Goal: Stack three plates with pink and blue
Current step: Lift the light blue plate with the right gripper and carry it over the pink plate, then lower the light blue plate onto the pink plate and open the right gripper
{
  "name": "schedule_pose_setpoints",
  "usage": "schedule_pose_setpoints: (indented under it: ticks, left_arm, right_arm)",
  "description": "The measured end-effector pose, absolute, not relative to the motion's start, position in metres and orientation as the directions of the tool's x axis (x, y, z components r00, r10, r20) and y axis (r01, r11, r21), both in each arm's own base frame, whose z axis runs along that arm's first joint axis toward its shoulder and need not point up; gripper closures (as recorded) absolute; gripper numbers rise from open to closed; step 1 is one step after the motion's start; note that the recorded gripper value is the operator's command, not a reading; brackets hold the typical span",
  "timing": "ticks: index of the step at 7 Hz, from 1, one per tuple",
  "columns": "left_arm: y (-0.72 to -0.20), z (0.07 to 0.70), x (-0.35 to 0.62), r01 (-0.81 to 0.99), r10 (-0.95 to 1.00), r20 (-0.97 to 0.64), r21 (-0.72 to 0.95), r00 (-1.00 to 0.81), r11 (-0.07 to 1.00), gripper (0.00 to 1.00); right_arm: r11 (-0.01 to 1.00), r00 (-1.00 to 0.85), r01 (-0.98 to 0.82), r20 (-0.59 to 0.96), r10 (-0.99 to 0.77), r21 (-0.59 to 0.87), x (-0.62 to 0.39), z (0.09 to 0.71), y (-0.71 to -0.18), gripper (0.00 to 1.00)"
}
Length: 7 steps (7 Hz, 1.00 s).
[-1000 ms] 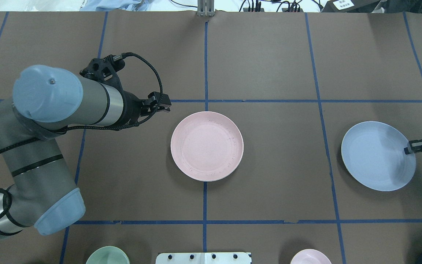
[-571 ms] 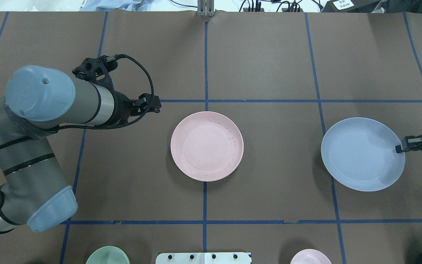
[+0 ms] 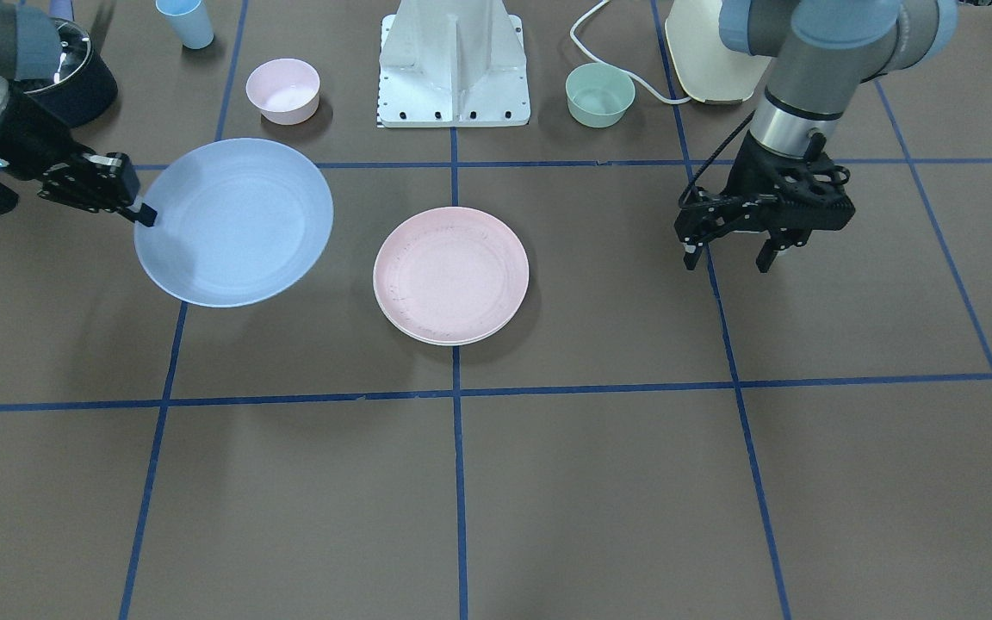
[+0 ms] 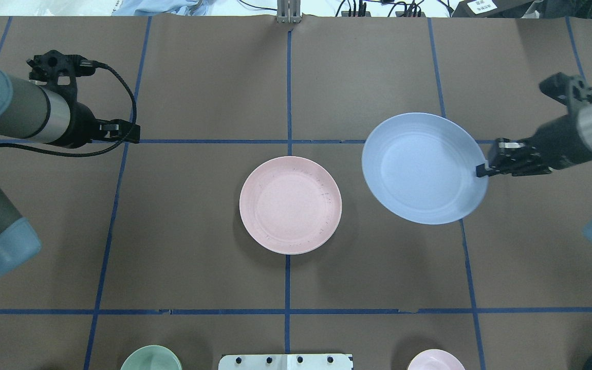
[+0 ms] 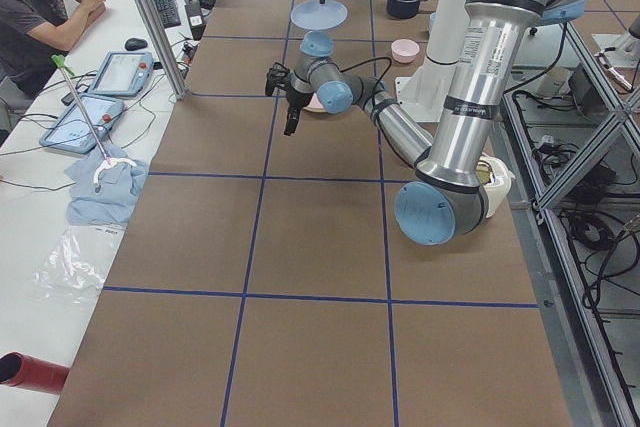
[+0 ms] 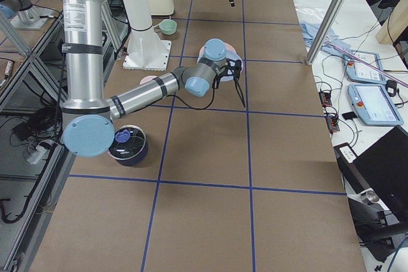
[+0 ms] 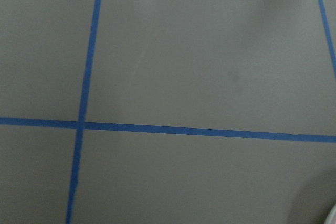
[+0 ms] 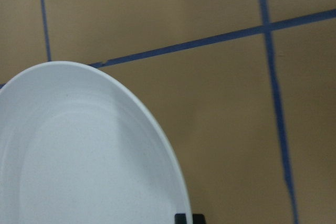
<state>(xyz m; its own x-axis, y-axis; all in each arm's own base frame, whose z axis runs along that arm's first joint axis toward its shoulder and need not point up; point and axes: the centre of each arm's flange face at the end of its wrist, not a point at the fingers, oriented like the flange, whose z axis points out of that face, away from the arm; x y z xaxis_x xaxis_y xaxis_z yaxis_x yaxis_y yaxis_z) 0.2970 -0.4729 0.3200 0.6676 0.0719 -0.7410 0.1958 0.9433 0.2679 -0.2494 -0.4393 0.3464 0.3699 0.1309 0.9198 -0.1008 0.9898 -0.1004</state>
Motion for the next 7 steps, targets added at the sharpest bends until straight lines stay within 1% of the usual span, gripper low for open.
schedule_pose_setpoints:
  ticks: [1, 2, 3, 5, 7]
  left_arm:
    - [-0.478, 0.333, 0.279, 0.161, 0.108, -0.721, 0.294, 0.684, 0.942, 0.0]
    - [-0.482, 0.342, 0.266, 0.144, 0.125, -0.709, 0.307, 0.694, 0.941, 0.0]
    - [-0.484, 0.345, 0.259, 0.139, 0.13, -0.706, 0.311, 0.696, 0.94, 0.0]
    - [-0.486, 0.346, 0.253, 0.138, 0.131, -0.708, 0.309, 0.694, 0.941, 0.0]
    - [-0.486, 0.347, 0.253, 0.135, 0.131, -0.71, 0.305, 0.692, 0.943, 0.0]
  right_arm:
    - [0.987, 0.407, -0.104, 0.901, 0.152, -0.119, -0.296, 0.292, -0.451, 1.0]
    - [0.988, 0.45, -0.107, 0.88, 0.149, -0.112, -0.34, 0.254, -0.448, 1.0]
    - [0.991, 0.485, -0.099, 0.864, 0.131, -0.095, -0.377, 0.239, -0.434, 1.0]
    - [0.995, 0.537, -0.075, 0.838, 0.097, -0.067, -0.431, 0.245, -0.413, 1.0]
    - [0.997, 0.546, -0.053, 0.834, 0.075, -0.055, -0.467, 0.258, -0.411, 1.0]
